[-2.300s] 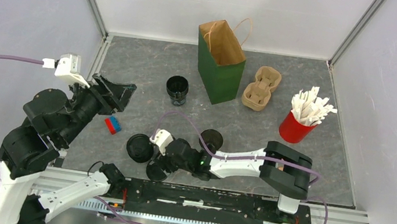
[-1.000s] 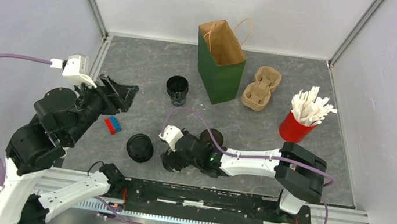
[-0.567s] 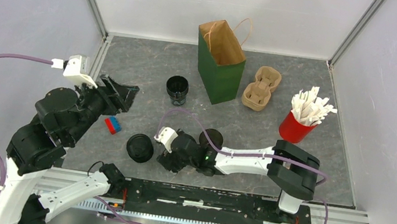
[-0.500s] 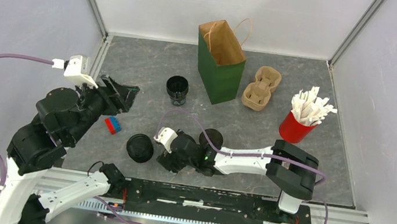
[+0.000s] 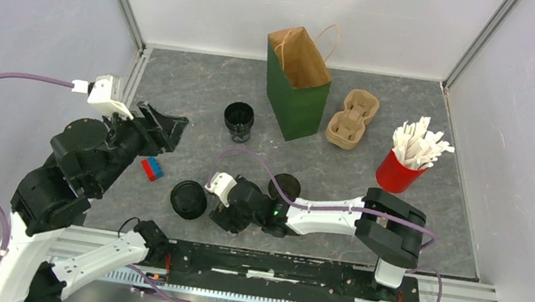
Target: Pack the takeout coffee
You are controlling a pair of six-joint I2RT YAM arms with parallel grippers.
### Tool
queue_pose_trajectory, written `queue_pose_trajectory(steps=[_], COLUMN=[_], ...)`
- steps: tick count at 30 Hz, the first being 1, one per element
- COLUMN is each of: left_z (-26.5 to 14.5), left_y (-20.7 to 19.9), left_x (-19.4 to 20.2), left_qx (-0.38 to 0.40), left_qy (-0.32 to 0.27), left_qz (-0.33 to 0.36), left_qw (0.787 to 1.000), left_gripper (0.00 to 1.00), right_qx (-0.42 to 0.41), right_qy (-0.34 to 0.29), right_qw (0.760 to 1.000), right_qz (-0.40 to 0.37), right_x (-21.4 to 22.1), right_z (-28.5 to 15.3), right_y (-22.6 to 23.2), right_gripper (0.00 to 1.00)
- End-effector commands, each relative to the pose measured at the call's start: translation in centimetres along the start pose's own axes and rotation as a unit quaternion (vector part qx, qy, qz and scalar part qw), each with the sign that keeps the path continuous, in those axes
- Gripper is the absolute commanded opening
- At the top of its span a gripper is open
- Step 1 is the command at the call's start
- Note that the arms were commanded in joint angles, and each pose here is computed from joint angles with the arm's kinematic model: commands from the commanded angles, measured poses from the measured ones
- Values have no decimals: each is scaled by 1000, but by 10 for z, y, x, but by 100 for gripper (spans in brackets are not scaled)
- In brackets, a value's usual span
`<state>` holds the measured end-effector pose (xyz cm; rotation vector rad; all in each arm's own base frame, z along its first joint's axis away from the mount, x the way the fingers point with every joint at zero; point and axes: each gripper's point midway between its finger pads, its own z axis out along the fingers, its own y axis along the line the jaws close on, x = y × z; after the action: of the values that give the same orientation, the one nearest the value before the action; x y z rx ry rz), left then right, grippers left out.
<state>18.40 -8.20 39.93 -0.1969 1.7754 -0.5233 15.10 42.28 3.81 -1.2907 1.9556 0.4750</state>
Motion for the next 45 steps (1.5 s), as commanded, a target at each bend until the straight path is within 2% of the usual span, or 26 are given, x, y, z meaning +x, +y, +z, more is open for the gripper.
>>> queue_pose_trajectory(steps=[1, 34, 45], left_z=[1, -1, -1], left_y=[2, 3, 2], left_x=[-7, -5, -6], left_qx=[-3, -3, 1], left_qy=[-16, -17, -17], left_qz=[11, 11, 10], left_qw=[1000, 1000, 1000], left_gripper=[72, 72, 72], right_qx=[-14, -35, -50], right_qy=[-4, -14, -8], right_qw=[1000, 999, 999], right_qz=[-6, -7, -14], right_x=[-6, -22, -15], right_z=[6, -13, -14], right_y=[8, 19, 29], right_gripper=[98, 98, 98])
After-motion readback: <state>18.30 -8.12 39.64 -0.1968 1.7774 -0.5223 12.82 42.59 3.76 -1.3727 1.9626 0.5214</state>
